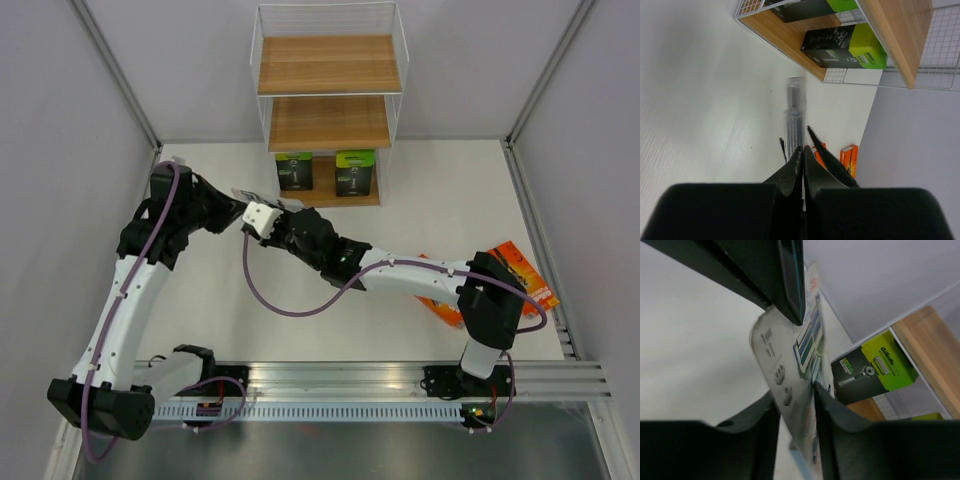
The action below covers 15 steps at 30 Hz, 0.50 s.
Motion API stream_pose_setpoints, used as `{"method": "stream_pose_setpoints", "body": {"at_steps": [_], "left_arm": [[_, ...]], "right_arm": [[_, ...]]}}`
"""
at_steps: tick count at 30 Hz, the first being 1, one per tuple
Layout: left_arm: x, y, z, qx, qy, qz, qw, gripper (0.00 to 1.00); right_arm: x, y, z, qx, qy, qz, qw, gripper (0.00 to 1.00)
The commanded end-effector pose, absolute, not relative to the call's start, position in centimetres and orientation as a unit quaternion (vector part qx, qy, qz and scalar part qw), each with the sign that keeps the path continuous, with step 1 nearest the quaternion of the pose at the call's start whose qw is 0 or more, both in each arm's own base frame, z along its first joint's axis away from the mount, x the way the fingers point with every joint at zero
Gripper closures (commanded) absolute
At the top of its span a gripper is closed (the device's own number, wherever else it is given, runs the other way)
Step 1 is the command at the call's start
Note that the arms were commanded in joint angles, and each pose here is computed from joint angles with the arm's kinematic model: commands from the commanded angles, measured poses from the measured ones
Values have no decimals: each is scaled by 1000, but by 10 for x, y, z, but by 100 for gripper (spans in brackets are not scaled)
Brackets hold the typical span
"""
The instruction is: Place and organize the shaving razors onto the shelf
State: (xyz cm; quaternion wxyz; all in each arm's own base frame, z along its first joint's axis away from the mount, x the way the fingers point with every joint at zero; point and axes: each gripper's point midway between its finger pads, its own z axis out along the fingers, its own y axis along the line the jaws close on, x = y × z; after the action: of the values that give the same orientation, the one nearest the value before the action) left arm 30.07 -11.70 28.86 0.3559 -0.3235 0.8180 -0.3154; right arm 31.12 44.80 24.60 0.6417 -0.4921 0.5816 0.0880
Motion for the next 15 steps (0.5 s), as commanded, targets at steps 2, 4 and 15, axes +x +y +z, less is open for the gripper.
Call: {"method": "stream_pose_setpoints", "body": {"at_steps": [2, 4, 15], "left_arm": [[290, -122, 291, -383, 798, -341, 317, 98], [291, -122, 293, -378, 799, -340, 321, 98], [297, -117, 334, -286, 806, -333, 399, 0]], "right_arm": [[332, 448, 268, -448, 577, 53, 681, 70], [332, 449, 268, -445, 578, 53, 682, 91], [318, 428, 254, -406, 593, 97, 689, 100]]}}
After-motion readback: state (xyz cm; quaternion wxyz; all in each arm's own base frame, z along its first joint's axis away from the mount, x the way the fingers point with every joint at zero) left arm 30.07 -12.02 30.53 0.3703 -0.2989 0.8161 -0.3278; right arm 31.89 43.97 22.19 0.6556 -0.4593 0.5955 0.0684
